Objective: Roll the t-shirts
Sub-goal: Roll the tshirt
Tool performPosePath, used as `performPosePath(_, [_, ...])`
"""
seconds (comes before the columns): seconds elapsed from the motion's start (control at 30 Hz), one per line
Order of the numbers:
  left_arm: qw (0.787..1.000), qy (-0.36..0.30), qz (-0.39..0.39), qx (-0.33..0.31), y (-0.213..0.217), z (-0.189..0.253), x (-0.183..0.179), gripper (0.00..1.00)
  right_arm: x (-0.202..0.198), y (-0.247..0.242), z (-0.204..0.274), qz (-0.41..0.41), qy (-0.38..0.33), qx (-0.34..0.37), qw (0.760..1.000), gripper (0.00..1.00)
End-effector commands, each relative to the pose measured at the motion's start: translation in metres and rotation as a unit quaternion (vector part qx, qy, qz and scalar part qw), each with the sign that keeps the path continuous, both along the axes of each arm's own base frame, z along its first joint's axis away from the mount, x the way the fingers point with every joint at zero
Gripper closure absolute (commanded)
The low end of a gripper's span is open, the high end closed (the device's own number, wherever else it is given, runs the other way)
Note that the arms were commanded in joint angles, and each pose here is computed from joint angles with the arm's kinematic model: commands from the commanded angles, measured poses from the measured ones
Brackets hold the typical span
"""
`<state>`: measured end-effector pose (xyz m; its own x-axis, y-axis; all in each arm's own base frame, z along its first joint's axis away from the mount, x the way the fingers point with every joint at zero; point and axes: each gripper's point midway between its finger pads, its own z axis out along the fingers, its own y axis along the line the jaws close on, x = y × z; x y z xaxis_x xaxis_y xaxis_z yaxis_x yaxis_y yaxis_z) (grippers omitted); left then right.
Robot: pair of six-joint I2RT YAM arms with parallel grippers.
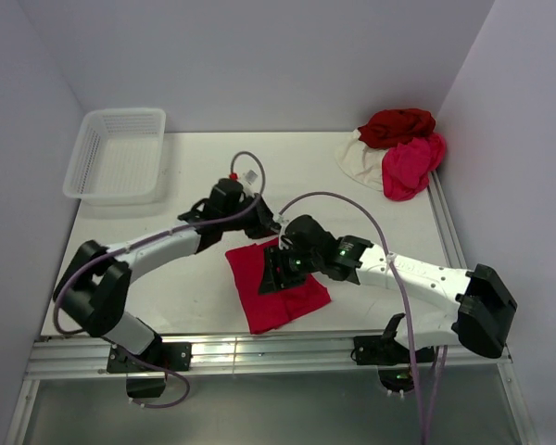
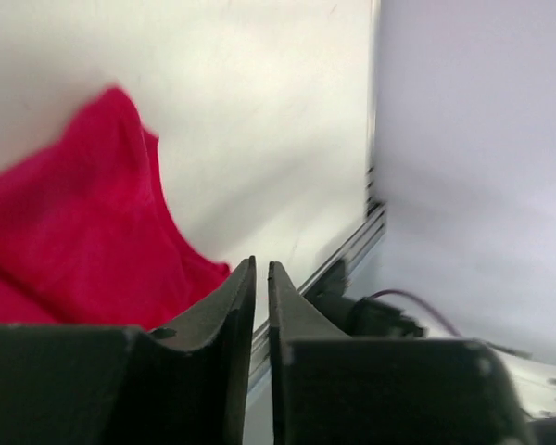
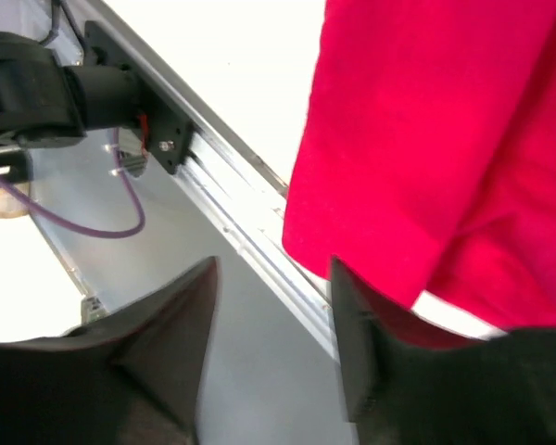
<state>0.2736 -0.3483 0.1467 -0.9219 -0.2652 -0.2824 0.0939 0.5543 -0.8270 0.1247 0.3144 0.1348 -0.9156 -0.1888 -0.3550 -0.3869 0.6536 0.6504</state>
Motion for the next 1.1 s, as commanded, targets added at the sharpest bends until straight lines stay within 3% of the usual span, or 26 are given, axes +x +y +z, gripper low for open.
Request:
performPosePath(0.0, [0.999, -0.013, 0.046, 0.011, 0.053, 0.038, 0.022, 0.82, 0.007, 0.008, 0.005, -0.014, -0.034, -0.045, 0.998, 0.39])
performPosePath(0.07, [0.998, -0.005, 0.062, 0.006, 0.082, 0.041, 0.017, 0.77, 0.000, 0.016, -0.001, -0.004, -0.039, -0.088, 0.995, 0.39])
performPosePath(0.1, [0.996, -0.017, 0.089, 0.008, 0.107, 0.047, 0.024, 0.74, 0.004, 0.016, -0.005, -0.018, -0.056, -0.114, 0.992, 0.19])
performPosePath(0.17, [0.994, 0.012, 0.102, 0.027, 0.133, 0.031, 0.012, 0.59, -0.007, 0.022, -0.016, 0.000, -0.053, -0.167, 0.985, 0.18])
performPosePath(0.2, [0.993, 0.012, 0.115, 0.033, 0.149, 0.028, 0.013, 0.54, -0.003, 0.021, -0.020, -0.010, -0.069, -0.193, 0.979, 0.01])
performPosePath(0.27, [0.992, 0.022, 0.119, 0.043, 0.163, 0.019, -0.002, 0.44, -0.013, 0.026, -0.025, 0.007, -0.085, -0.235, 0.968, 0.00])
performPosePath(0.37, [0.991, 0.036, 0.120, 0.044, 0.169, 0.005, -0.020, 0.37, -0.014, 0.025, -0.029, 0.005, -0.106, -0.279, 0.954, 0.00])
performPosePath(0.47, [0.990, 0.049, 0.127, 0.027, 0.170, -0.007, -0.033, 0.36, -0.017, 0.024, -0.042, 0.008, -0.115, -0.321, 0.940, 0.13])
performPosePath(0.77, [0.990, 0.061, 0.129, 0.008, 0.169, -0.025, -0.049, 0.36, -0.032, 0.028, -0.073, 0.040, -0.156, -0.401, 0.902, 0.19])
performPosePath(0.93, [0.991, 0.059, 0.123, 0.009, 0.169, -0.026, -0.049, 0.36, -0.027, 0.019, -0.092, 0.037, -0.170, -0.441, 0.880, 0.30])
performPosePath(1.03, [0.991, 0.062, 0.120, 0.006, 0.167, -0.028, -0.050, 0.36, -0.023, 0.013, -0.098, 0.027, -0.176, -0.450, 0.875, 0.39])
performPosePath(1.07, [0.991, 0.064, 0.120, 0.006, 0.167, -0.030, -0.050, 0.36, -0.022, 0.012, -0.101, 0.023, -0.176, -0.446, 0.878, 0.50])
